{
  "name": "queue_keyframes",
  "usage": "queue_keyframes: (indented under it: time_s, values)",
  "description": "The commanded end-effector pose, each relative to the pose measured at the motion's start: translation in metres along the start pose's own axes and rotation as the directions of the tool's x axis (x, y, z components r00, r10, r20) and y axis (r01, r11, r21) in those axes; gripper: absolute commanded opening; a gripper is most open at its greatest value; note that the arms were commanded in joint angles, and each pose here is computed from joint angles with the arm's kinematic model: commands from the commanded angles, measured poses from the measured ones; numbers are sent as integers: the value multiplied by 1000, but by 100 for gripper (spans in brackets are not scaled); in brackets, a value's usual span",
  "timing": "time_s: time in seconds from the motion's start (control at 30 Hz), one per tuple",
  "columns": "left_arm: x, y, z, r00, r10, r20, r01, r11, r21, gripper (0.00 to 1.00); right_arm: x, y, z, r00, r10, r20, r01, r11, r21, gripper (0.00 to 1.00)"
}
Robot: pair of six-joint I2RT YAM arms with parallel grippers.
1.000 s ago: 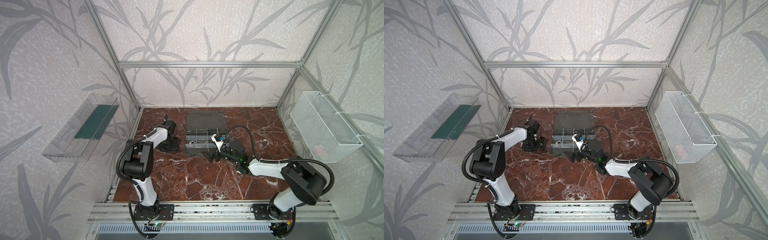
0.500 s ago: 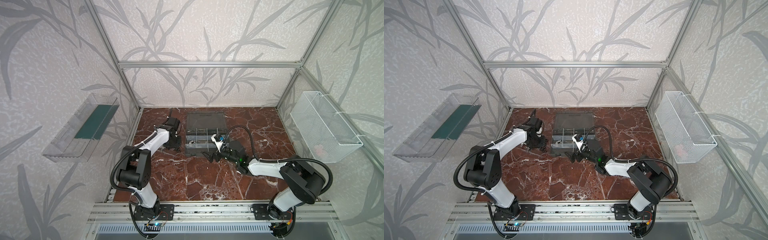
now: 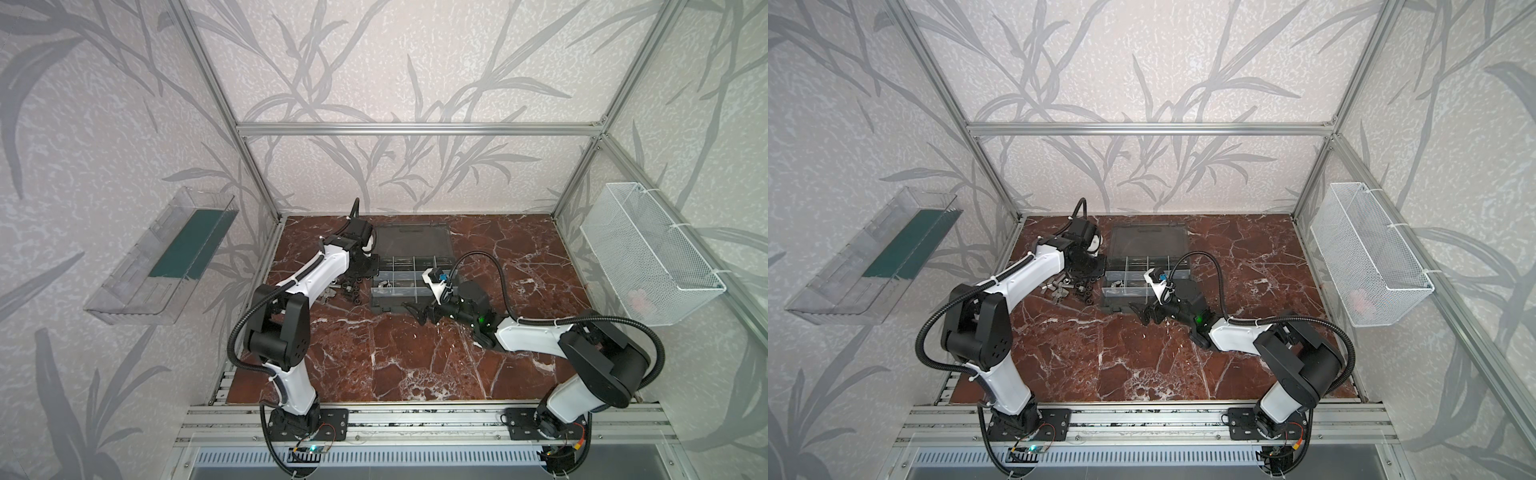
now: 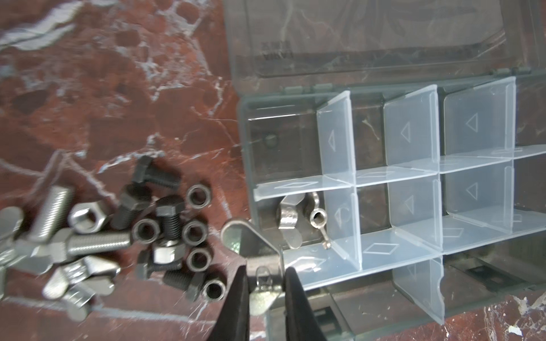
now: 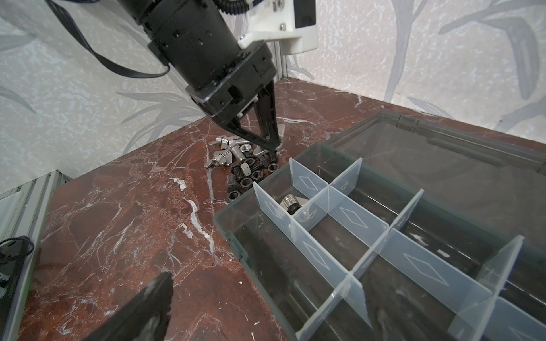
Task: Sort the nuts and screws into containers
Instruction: 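Carry the wing nut with the left gripper over the nearest box compartment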
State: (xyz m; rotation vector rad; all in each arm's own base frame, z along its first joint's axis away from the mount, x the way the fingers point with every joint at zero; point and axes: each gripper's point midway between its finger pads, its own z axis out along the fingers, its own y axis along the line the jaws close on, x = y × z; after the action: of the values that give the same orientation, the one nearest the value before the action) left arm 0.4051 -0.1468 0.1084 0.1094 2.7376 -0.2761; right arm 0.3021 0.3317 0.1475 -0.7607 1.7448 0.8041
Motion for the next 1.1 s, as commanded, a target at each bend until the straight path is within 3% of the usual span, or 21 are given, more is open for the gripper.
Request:
queue_keyframes:
  time_s: [0.0, 0.43, 1.07]
  values:
    - [1, -18, 8, 999, 49, -7, -48, 998, 33, 17, -12, 1, 5, 999, -22, 28, 22, 1000, 4, 99]
    - [14, -10, 29, 996, 62, -60, -63, 998, -4, 18, -11, 1, 6, 1000, -21, 22, 21, 1000, -1, 99]
    - [17, -7, 33, 994, 68, -88, -70, 997, -23, 26, -10, 1, 7, 1000, -18, 20, 18, 1000, -1, 99]
